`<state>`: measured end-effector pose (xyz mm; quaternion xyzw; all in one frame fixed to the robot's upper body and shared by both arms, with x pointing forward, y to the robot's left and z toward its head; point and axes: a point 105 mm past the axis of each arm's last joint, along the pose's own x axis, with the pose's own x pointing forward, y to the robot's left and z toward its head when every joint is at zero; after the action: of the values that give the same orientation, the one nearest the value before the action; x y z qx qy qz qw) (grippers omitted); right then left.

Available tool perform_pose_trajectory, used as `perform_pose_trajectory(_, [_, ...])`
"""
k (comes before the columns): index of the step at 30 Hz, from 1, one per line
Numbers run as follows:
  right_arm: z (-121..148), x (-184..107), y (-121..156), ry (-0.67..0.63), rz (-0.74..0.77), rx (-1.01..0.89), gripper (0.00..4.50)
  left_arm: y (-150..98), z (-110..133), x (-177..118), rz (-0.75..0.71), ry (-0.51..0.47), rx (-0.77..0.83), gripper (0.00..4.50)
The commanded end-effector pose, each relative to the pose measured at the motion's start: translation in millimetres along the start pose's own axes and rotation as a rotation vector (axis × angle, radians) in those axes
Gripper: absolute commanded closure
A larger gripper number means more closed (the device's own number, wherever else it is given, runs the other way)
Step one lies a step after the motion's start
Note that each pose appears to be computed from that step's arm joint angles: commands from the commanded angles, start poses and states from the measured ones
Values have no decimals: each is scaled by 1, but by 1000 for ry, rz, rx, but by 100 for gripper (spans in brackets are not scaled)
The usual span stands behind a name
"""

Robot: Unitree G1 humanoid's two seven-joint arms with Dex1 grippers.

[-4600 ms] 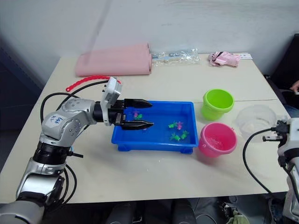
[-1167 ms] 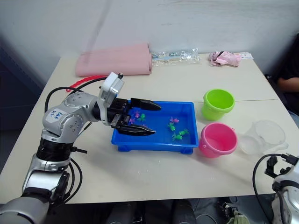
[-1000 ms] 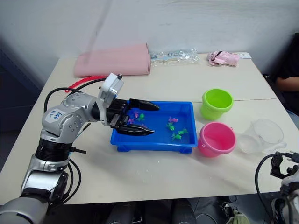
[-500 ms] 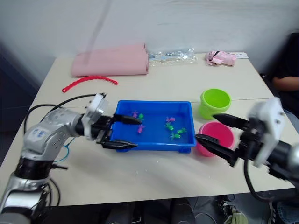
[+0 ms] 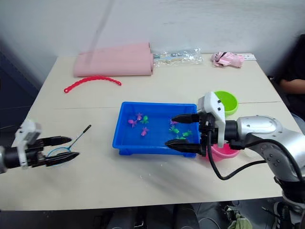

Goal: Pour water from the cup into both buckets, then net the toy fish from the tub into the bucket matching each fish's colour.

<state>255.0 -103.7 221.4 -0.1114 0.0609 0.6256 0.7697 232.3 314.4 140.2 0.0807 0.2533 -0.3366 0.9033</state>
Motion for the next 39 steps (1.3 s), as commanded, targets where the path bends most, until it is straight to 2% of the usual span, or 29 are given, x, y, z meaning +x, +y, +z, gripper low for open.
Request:
perform_pose_trajectory(1, [8, 3, 0, -21, 26, -57, 5, 22, -13, -31, 126, 61, 22, 0])
perform_pose_trajectory(6, [6, 6, 1, -29, 26, -76, 5, 49, -33, -51, 236, 151, 5, 0])
perform_pose_trajectory(9, [6, 6, 4, -33, 17, -78, 5, 62, -28, -47, 260, 182, 23, 0])
perform_pose_trajectory(18, [6, 4, 3, -56, -97, -81, 5, 87, -10, 16, 221, 249, -41, 0])
perform_pose_trajectory(22, [-2, -1, 10, -32, -132, -67, 5, 97, -9, 49, 231, 318, 3, 0])
perform_pose_trajectory(29, [-3, 0, 19, -36, -161, -58, 5, 96, -10, 79, 195, 376, 49, 0])
perform_pose_trajectory(33, [-3, -1, 19, -32, -182, -62, 5, 93, -18, 86, 166, 425, 93, 0])
perform_pose_trajectory(36, [-1, -3, 19, -38, -206, -68, 0, 95, -23, 92, 186, 437, 109, 79])
perform_pose_trajectory(37, [0, -4, 19, -42, -211, -67, 0, 94, -24, 95, 180, 436, 109, 125])
perform_pose_trajectory(38, [1, -4, 19, -44, -215, -67, 0, 93, -24, 98, 173, 435, 110, 151])
perform_pose_trajectory(39, [1, -5, 19, -45, -218, -66, 0, 92, -25, 100, 169, 435, 111, 209])
